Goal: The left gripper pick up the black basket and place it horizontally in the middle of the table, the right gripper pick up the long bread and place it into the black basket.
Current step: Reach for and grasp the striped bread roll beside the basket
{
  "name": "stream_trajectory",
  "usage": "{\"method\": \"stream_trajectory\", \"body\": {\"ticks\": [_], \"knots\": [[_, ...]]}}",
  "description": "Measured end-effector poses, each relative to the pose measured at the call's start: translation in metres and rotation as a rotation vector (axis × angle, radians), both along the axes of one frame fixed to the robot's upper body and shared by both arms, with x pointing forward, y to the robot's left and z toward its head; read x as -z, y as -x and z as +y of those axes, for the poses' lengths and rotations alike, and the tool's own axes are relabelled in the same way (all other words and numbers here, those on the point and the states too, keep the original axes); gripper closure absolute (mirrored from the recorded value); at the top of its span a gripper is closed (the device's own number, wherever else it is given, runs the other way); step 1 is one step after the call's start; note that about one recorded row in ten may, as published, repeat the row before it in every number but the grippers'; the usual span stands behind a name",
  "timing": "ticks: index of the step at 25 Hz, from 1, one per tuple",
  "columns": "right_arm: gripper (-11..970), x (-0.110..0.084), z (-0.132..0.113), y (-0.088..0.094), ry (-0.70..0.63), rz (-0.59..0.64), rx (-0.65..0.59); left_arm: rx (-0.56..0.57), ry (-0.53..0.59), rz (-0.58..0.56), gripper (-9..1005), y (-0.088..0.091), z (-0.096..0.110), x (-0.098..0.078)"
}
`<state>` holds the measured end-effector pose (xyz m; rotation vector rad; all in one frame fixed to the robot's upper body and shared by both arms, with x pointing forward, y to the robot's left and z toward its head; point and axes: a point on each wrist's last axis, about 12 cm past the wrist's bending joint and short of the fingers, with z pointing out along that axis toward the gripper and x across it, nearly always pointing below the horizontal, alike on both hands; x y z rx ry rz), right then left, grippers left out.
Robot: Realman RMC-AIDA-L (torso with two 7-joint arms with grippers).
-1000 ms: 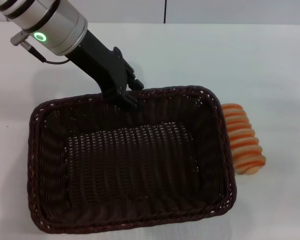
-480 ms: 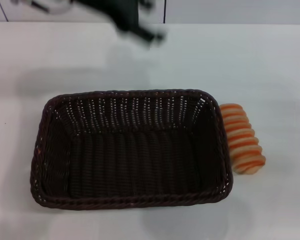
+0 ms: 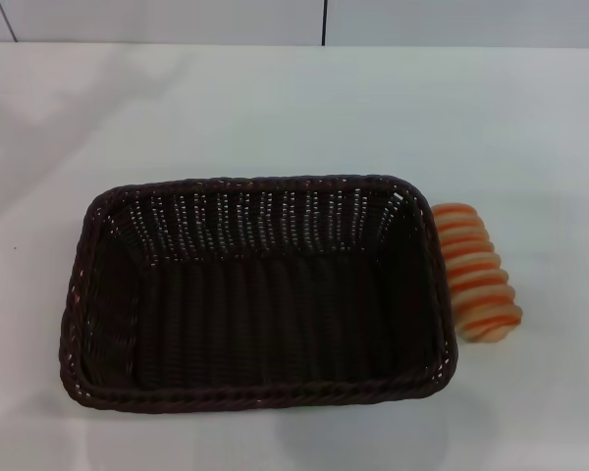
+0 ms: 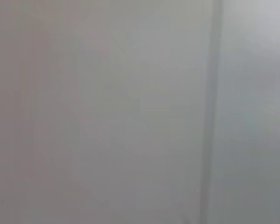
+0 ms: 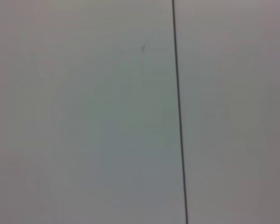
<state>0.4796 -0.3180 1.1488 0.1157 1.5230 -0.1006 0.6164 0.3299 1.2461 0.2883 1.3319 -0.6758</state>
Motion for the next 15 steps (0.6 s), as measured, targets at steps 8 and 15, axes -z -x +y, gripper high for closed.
{"method": "stream_trajectory", "body": {"ticks": [8, 15], "knots": [[154, -0.007, 0.005, -0.004, -0.007, 0.03, -0.035, -0.225, 0.22, -0.114, 187, 0.033, 0.051, 0.043], [154, -0.007, 0.009, -0.006, -0.011, 0.058, -0.058, -0.48, 0.154, -0.194, 187, 0.077, 0.084, 0.099]]}}
